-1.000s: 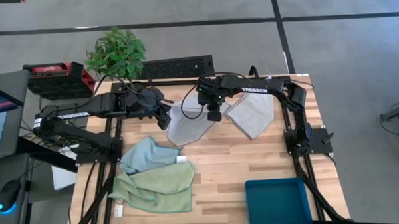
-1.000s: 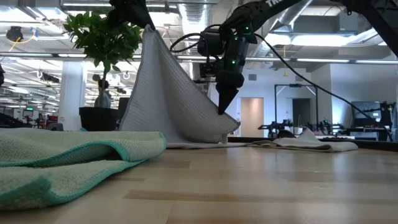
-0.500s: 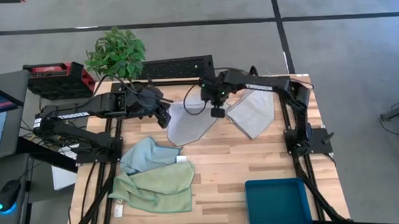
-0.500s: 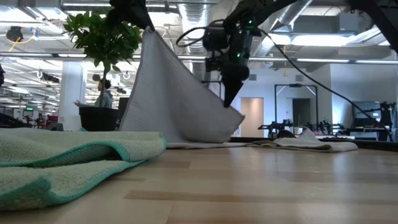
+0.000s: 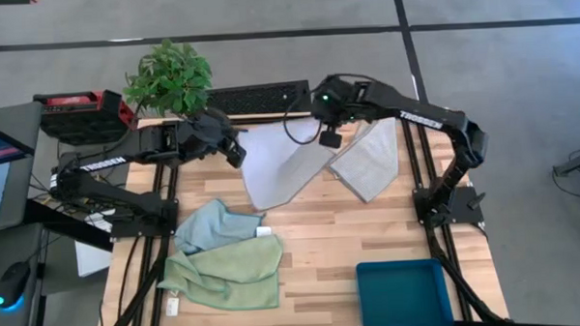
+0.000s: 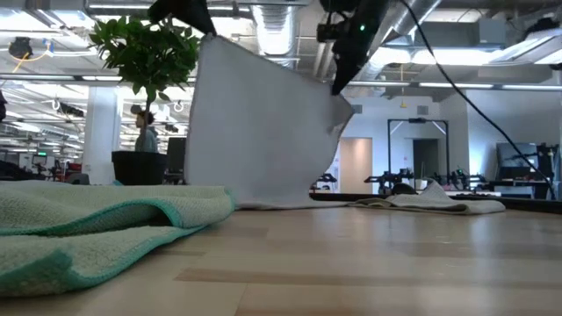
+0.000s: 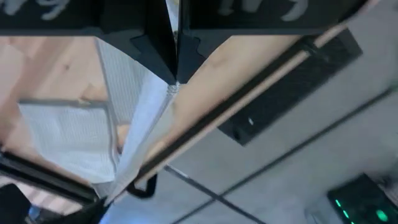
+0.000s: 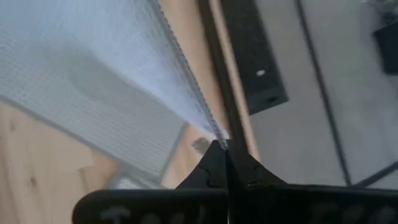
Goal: Fold microfiber towels
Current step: Fold the left gray microfiber towel
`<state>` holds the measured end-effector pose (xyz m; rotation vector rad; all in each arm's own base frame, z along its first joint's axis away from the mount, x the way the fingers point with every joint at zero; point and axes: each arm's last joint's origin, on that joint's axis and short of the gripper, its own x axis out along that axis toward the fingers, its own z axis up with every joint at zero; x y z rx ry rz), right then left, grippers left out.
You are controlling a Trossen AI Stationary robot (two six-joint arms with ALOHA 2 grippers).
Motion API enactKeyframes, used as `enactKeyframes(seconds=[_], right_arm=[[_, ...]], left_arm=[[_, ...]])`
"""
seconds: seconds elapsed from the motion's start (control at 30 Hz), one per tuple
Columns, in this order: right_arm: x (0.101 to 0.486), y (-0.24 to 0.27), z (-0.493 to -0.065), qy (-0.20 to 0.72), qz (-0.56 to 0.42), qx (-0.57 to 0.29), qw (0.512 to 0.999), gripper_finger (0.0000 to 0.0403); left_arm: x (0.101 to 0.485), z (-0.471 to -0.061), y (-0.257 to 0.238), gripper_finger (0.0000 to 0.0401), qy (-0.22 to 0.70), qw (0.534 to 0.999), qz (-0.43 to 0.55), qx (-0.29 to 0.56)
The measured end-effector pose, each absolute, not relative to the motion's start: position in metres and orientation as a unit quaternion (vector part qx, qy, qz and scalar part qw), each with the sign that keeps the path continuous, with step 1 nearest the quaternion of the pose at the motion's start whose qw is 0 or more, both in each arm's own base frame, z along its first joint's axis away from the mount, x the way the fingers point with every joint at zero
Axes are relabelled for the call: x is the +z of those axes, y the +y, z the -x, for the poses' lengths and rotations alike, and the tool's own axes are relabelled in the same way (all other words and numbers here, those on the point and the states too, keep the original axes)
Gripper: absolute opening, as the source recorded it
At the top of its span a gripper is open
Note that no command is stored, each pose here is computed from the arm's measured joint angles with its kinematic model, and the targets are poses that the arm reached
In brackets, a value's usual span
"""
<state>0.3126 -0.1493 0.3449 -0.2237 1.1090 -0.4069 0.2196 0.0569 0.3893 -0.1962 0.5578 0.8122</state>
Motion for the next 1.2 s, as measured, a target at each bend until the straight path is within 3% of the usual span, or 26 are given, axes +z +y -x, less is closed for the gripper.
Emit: enactKeyframes(seconds=[0.6,0.87,1.2], right_arm=[[0.432,-0.157,-0.262,0.385,0.169,-0.364,0.831,0.0],[0.432,-0.124,-0.261,0.411,0.174,-0.311,0.839,0.0],[0.395,-0.085,-0.272,0.501,0.103,-0.196,0.837,0.0]], left_arm=[[0.463,-0.263,0.122,0.0,0.282,0.841,-0.098,0.452],[0.462,-0.261,0.098,0.0,0.346,0.838,-0.078,0.416],[0.433,-0.261,0.059,0.0,0.453,0.824,0.013,0.341]])
